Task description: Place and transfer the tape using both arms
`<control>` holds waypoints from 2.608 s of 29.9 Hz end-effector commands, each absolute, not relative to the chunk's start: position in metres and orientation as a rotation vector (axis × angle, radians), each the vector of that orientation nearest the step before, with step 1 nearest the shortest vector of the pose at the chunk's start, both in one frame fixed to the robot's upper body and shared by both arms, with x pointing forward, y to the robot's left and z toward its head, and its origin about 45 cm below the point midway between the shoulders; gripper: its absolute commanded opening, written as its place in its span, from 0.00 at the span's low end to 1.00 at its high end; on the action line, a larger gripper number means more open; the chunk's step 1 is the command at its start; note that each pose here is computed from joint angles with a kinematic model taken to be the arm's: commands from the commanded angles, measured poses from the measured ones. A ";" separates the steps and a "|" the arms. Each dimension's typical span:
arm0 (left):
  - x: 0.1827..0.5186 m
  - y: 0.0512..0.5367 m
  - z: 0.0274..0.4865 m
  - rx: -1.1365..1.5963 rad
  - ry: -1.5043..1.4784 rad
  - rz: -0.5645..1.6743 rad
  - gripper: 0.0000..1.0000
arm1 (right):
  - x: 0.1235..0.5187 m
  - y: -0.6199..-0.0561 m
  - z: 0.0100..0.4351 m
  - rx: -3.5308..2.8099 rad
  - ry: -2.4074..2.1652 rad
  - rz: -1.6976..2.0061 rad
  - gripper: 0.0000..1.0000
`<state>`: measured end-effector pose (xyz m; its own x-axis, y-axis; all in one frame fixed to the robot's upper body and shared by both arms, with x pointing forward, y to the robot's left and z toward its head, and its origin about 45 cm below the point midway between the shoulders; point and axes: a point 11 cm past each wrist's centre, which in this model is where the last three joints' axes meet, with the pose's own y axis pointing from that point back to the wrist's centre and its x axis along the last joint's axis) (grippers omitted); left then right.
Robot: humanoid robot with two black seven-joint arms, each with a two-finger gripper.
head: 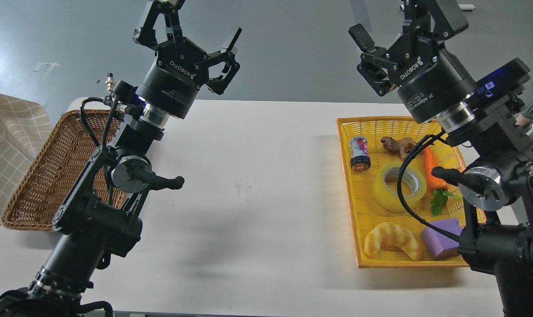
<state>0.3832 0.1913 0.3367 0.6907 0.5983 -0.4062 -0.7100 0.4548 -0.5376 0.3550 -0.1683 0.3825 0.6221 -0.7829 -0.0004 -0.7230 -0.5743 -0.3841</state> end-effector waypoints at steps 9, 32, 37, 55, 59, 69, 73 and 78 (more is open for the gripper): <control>0.384 0.196 0.337 -0.724 0.153 0.816 0.98 | 0.366 -0.207 0.406 -2.608 1.349 -0.609 1.00; 0.384 0.202 0.326 -0.691 0.163 0.837 0.98 | 0.360 -0.362 0.302 -3.213 1.596 -2.286 0.98; 0.384 0.204 0.325 -0.695 0.166 0.840 0.98 | 0.357 -0.358 0.258 -3.356 1.485 -2.296 0.96; 0.382 0.207 0.318 -0.705 0.185 0.854 0.98 | 0.346 -0.335 0.185 -3.611 1.267 -2.141 0.95; 0.382 0.209 0.320 -0.709 0.181 0.856 0.98 | 0.344 -0.334 0.176 -3.646 1.230 -2.127 0.95; 0.382 0.212 0.322 -0.719 0.174 0.860 0.98 | 0.342 -0.336 0.156 -3.729 1.205 -2.056 0.90; 0.382 0.211 0.322 -0.720 0.173 0.859 0.98 | 0.342 -0.334 0.155 -3.727 1.203 -2.054 0.90; 0.382 0.212 0.323 -0.722 0.170 0.859 0.98 | 0.341 -0.329 0.152 -3.729 1.195 -2.030 0.87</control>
<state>0.3820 0.2117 0.3222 0.6552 0.6309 -0.4155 -0.7423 0.4354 -0.5093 0.3417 -0.3309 0.1536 0.6289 0.1454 0.7638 -0.7378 -0.1981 0.6453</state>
